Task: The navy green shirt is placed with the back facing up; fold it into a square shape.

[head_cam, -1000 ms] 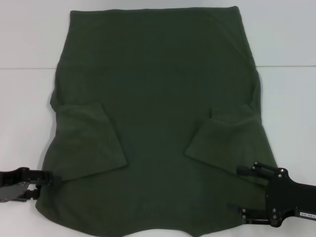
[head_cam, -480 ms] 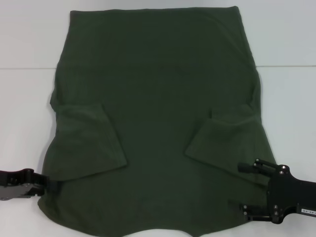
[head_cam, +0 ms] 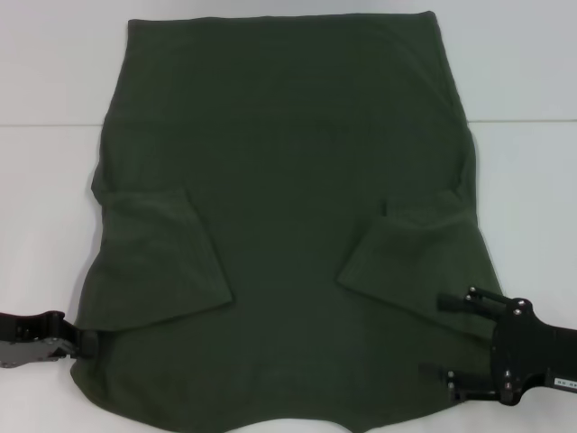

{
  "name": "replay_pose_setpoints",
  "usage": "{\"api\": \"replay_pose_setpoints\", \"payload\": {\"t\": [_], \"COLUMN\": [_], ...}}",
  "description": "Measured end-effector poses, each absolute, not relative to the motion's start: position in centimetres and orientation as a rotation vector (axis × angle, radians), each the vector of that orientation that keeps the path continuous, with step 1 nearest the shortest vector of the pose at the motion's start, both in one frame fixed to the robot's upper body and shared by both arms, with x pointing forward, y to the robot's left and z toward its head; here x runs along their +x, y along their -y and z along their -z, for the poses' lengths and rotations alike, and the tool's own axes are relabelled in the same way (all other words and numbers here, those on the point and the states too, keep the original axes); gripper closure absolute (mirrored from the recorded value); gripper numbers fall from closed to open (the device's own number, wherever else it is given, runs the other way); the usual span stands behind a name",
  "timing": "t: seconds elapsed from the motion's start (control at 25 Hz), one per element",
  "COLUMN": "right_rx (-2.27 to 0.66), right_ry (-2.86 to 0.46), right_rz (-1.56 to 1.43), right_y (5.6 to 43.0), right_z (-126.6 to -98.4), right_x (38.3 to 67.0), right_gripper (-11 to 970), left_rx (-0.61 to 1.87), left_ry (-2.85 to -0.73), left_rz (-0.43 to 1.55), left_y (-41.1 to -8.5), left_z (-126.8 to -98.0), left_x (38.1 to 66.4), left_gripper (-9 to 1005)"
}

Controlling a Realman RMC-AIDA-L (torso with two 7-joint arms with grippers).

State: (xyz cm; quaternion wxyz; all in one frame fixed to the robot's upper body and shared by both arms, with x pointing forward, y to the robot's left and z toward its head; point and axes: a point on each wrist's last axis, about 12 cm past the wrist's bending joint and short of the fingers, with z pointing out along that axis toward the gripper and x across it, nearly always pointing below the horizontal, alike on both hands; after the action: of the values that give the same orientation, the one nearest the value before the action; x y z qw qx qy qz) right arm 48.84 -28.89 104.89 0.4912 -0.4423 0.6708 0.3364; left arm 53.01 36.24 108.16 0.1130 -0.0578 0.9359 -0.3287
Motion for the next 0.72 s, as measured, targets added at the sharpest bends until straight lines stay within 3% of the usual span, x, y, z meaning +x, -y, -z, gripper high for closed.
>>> {"api": "replay_pose_setpoints", "payload": {"t": [0.16, 0.28, 0.44, 0.72], "right_rx": [-0.992, -0.878, -0.508, 0.024], "right_ry": [-1.689, -1.789, -2.093, -2.479], "right_rz": [-0.867, -0.932, -1.085, -1.144], "right_y": [29.5, 30.8, 34.4, 38.7], "right_z": [-106.0, -108.6, -113.6, -115.9], "right_x": [49.4, 50.4, 52.0, 52.7], "right_gripper": [43, 43, 43, 45], "left_rx": [-0.163, -0.159, -0.146, -0.095], "left_ry": [-2.751, -2.751, -2.745, -2.730], "left_rz": [0.955, 0.951, 0.936, 0.923], "left_y": [-36.2, -36.4, -36.6, -36.6], "left_z": [-108.2, -108.4, -108.6, -108.6], "left_x": [53.1, 53.1, 53.1, 53.1], "left_gripper": [975, 975, 975, 975]}}
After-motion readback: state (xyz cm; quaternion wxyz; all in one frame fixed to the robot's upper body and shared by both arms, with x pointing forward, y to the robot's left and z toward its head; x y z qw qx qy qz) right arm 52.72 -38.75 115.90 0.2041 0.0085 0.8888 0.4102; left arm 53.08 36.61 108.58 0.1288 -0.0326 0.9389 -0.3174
